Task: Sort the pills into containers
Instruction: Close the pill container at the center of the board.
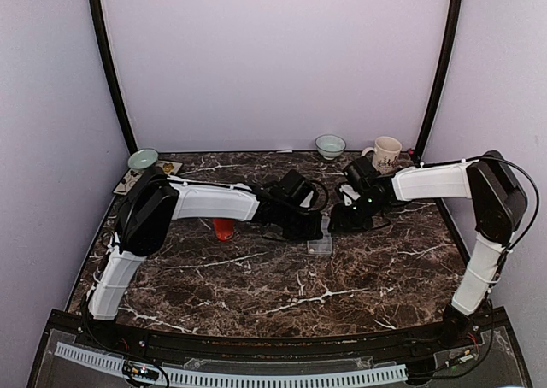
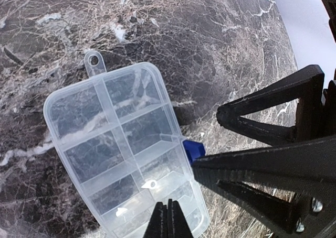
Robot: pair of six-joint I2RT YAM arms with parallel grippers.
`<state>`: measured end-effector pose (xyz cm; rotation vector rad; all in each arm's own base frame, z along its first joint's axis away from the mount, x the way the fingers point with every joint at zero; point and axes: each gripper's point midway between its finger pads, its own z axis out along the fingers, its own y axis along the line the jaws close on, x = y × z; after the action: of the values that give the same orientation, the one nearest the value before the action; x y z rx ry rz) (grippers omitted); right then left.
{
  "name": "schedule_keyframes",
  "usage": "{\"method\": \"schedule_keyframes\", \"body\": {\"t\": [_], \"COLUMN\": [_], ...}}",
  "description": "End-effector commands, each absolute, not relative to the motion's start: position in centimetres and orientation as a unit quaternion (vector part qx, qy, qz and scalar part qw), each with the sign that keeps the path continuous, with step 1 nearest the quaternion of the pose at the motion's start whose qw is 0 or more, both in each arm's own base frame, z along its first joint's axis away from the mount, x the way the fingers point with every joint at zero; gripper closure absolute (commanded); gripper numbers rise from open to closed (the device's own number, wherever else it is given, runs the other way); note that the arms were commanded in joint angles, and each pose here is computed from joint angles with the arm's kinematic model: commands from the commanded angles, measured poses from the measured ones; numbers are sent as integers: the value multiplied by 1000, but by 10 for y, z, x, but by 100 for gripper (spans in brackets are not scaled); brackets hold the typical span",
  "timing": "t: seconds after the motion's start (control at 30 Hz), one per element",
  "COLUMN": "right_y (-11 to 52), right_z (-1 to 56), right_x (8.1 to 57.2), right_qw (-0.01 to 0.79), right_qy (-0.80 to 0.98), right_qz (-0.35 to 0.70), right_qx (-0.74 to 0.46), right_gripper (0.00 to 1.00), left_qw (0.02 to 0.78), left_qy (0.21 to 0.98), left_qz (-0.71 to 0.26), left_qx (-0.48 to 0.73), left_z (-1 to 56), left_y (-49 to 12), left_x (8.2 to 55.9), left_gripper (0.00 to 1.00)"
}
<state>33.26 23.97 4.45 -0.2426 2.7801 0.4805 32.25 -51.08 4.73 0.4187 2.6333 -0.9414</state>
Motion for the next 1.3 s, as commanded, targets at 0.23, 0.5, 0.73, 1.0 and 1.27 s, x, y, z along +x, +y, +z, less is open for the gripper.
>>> {"method": "schedule_keyframes", "body": {"t": [0.23, 0.5, 0.73, 1.0, 1.27], "right_y": [222, 227, 244, 254, 253], "right_z": [43, 48, 53, 42, 25], "right_x": [340, 341, 337, 329, 322], "right_qw": [166, 167, 153, 126, 107], "right_qy": [972, 970, 962, 960, 962], "right_qz": [152, 164, 214, 244, 250], "right_qx": [-65, -67, -68, -54, -33], "right_gripper": [51, 51, 51, 51, 53], "left_qw": [141, 140, 140, 138, 138], "left_qy": [925, 926, 925, 925, 924], "left_qz": [-316, -314, -316, -317, -318], "left_qx": [157, 158, 158, 160, 159], "left_z": [41, 39, 39, 39, 40], "left_y": [-510, -509, -509, -509, -509], "left_x": [314, 314, 313, 313, 312], "left_gripper": [100, 100, 100, 100, 100]}}
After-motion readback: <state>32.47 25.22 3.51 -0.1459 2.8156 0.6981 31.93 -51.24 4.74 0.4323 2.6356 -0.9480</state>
